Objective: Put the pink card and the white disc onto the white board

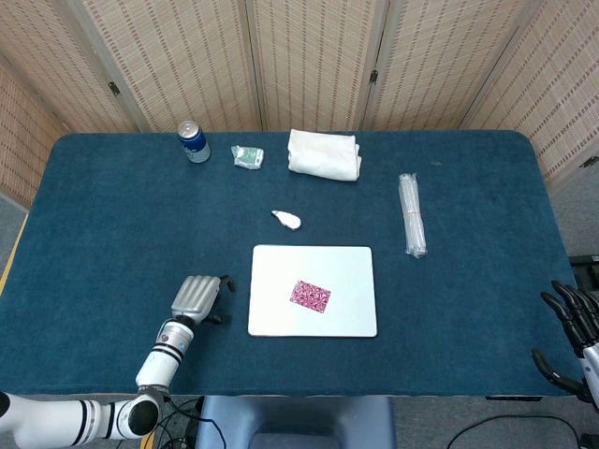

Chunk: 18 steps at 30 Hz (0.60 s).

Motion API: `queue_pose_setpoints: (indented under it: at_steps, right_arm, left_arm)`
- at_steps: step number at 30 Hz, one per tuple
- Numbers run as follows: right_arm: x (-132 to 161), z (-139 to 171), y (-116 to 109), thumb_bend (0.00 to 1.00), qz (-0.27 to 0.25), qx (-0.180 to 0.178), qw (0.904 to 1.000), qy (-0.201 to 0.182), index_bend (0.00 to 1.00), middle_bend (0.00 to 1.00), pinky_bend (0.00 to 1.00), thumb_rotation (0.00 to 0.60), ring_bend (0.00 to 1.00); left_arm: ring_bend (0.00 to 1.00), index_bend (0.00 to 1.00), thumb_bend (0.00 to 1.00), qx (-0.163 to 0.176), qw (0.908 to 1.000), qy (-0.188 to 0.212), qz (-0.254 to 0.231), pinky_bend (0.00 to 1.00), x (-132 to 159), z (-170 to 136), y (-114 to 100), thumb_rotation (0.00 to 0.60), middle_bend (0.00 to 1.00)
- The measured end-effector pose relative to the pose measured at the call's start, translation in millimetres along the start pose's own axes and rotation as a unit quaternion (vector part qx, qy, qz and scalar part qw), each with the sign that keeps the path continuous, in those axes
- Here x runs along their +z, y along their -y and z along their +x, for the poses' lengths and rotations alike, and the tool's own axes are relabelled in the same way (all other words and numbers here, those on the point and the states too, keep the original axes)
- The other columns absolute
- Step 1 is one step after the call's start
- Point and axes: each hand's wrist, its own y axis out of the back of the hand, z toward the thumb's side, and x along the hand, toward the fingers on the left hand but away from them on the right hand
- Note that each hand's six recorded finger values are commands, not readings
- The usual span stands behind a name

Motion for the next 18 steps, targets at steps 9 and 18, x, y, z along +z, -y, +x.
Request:
queue_pose_setpoints:
  at_steps: [9, 18]
  right_arm:
    - [-1, -4, 2, 0.29, 0.005, 0.003, 1.0, 0.006, 0.0, 0.0, 0.0, 0.6, 0.0]
    - [-1, -6, 3, 0.29, 0.006, 0.003, 0.9999, 0.009, 0.0, 0.0, 0.0, 0.6, 0.0]
  left_arm:
    - [1.0, 0.46, 0.3, -0.008, 0.9999, -0.012, -0.009, 1.0, -12, 9, -5, 0.6, 1.0]
    - [1.0, 0.48, 0.32, -0.013, 0.9995, -0.024, -0.014, 1.0, -27, 9, -7, 0.6, 1.0]
